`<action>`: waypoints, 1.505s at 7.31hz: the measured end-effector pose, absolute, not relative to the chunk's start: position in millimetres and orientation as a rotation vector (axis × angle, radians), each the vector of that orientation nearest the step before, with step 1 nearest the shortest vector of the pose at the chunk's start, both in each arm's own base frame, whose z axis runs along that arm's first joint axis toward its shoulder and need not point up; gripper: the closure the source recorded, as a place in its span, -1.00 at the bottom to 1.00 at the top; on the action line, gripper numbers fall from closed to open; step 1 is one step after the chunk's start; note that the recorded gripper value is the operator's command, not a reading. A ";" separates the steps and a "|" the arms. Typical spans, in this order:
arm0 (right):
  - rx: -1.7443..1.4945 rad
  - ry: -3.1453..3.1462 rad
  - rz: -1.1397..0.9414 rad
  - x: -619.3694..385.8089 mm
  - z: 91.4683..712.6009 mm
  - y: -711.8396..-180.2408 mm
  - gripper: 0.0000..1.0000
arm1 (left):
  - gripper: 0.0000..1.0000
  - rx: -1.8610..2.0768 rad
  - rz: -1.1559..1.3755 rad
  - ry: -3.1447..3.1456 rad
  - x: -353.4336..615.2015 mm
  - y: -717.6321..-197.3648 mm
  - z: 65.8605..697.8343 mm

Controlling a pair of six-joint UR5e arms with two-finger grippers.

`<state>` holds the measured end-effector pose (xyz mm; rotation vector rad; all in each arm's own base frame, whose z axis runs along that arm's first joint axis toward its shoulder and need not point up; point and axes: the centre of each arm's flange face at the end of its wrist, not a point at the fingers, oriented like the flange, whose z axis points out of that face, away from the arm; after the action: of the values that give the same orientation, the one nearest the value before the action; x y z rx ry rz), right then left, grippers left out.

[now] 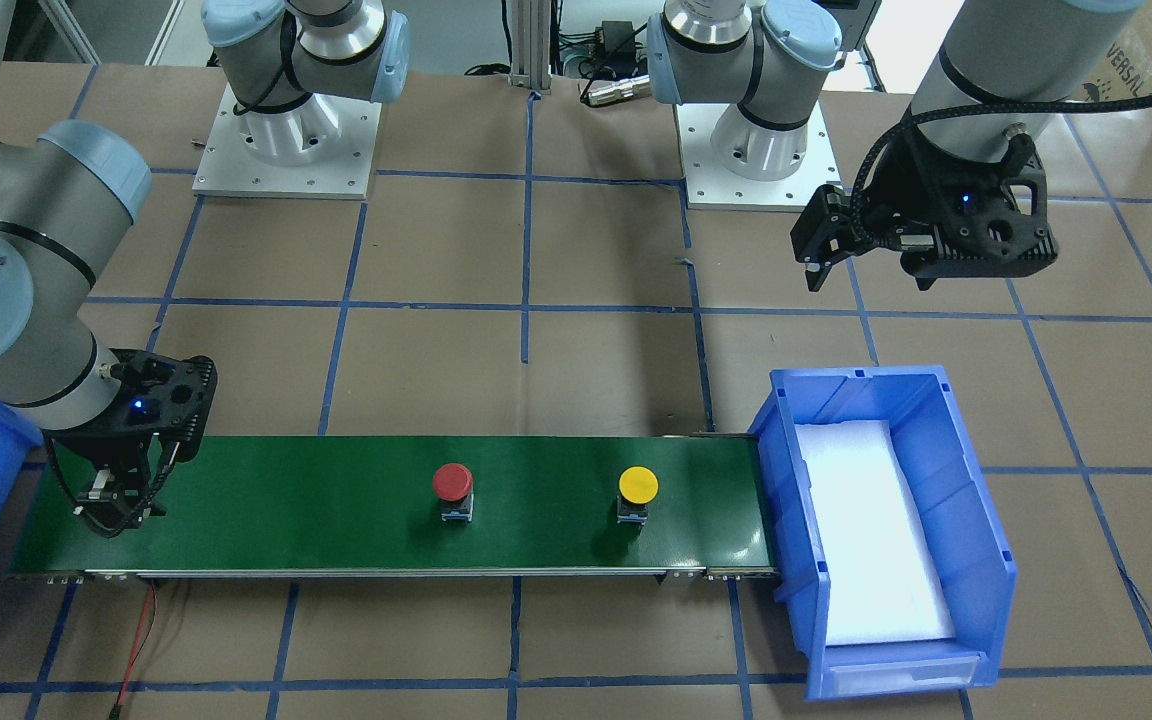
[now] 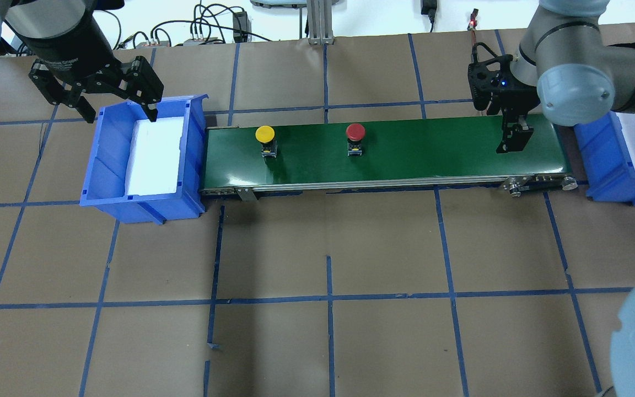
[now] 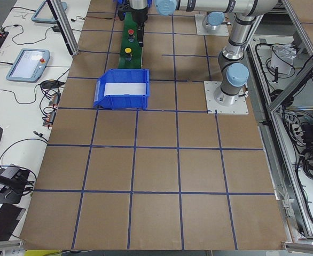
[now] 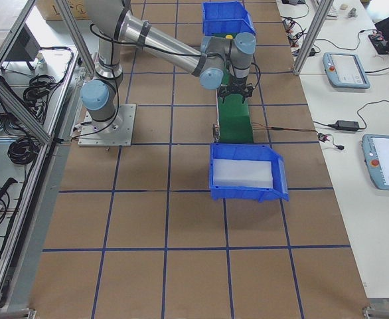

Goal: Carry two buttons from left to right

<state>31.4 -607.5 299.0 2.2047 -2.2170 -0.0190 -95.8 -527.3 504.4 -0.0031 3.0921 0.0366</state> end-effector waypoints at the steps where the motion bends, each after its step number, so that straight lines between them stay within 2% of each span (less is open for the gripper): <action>1: 2.206 -2.216 -0.018 31.9 299.0 -607.4 -0.99 | -1.00 -0.004 0.028 3.091 -95.7 -526.9 505.6; 11: 2.224 -2.211 -0.009 31.4 298.2 -607.1 -0.96 | -1.00 -0.017 0.019 3.092 -97.8 -532.6 500.5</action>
<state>31.4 -607.1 298.2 2.2238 -2.2109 -0.0089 -97.8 -532.6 500.5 -0.0168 3.0921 0.0187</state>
